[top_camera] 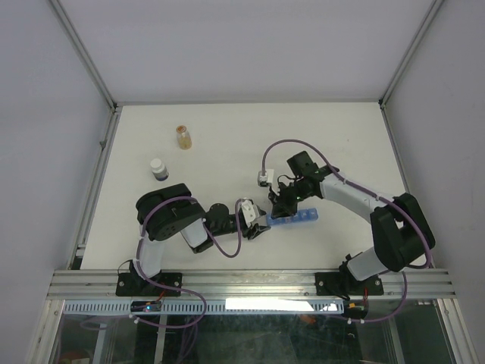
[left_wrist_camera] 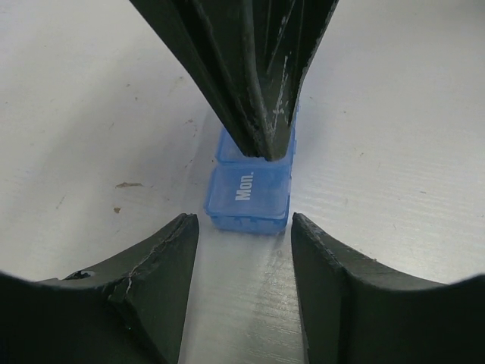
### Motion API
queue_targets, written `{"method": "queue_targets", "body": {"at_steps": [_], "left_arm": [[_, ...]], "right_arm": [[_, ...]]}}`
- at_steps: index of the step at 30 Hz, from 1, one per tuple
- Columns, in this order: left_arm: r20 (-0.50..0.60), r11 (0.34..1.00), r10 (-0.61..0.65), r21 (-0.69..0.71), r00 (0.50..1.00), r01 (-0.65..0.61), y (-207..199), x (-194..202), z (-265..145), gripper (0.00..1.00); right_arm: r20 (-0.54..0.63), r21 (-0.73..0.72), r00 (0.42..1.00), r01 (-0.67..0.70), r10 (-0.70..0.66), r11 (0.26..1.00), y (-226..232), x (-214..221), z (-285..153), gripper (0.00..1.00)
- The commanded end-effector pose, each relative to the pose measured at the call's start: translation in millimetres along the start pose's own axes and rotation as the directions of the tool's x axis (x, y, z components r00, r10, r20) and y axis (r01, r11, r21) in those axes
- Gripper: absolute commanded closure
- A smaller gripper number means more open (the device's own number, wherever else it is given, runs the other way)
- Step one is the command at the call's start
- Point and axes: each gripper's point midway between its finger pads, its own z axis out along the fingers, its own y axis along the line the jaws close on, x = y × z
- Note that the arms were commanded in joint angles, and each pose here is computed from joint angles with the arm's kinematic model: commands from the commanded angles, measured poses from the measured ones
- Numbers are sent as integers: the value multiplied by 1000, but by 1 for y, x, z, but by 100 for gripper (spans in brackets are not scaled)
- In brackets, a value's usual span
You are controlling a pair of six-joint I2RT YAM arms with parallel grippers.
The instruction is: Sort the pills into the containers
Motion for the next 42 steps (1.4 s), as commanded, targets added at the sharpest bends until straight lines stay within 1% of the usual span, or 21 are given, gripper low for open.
{"method": "queue_targets", "body": {"at_steps": [1, 4, 6, 9, 12, 16, 19, 22, 25, 29, 30, 32, 34, 36, 38, 41, 42], "left_arm": [[47, 999, 36, -2, 998, -36, 2, -12, 7, 48], [46, 999, 37, -2, 998, -37, 2, -12, 8, 53], [45, 999, 36, 6, 998, -36, 0, -11, 8, 58], [48, 999, 35, 16, 998, -36, -1, -12, 8, 60], [58, 999, 38, 17, 998, -39, -2, -13, 8, 60], [71, 999, 45, 12, 996, -46, -1, -16, 7, 59], [77, 999, 49, 6, 996, -49, -1, -18, 3, 58], [101, 999, 39, -9, 994, -38, 0, -25, -2, 56], [122, 1000, 12, -26, 992, -9, 1, -32, -8, 52], [138, 1000, -3, -27, 990, 6, -1, -36, -14, 50], [137, 1000, -3, -30, 991, 7, -1, -36, -15, 50], [137, 999, -4, -35, 991, 9, -2, -36, -18, 50], [147, 999, -13, -39, 989, 19, -2, -39, -22, 50], [164, 998, -37, -37, 986, 43, -3, -47, -26, 50], [185, 996, -74, -41, 980, 82, -4, -57, -31, 45], [217, 987, -128, -66, 968, 146, -1, -78, -43, 33], [239, 982, -147, -84, 960, 171, 3, -91, -47, 28]], "right_arm": [[-52, 13, 999, 1, 0, 1000, -7, 8, 13, 92], [-146, 47, 988, -43, 49, 998, -17, 29, 24, 95], [-203, 84, 975, -70, 86, 994, -26, 41, 28, 98], [-225, 100, 969, -86, 107, 991, -30, 44, 29, 99], [-184, 67, 978, -82, 93, 994, -23, 32, 25, 99], [-69, -28, 995, -74, 72, 997, -8, 8, 9, 95], [17, -36, 999, -43, 43, 998, -4, -7, -8, 92], [89, -1, 996, -27, 27, 1000, -8, -18, -25, 87], [141, 79, 990, -19, 7, 997, -20, -22, -36, 82], [122, 209, 992, -41, 16, 977, -42, -16, -40, 65], [111, 230, 994, -48, 23, 972, -46, -14, -40, 58], [83, 276, 996, -56, 34, 960, -55, -8, -42, 50], [61, 312, 997, -56, 39, 948, -62, -3, -43, 49], [64, 306, 997, -58, 40, 950, -62, -5, -44, 48], [90, 281, 996, -52, 28, 958, -56, -12, -48, 48], [125, 300, 992, -42, 5, 953, -56, -22, -67, 44], [139, 320, 990, -45, 0, 946, -58, -26, -78, 43]]}}
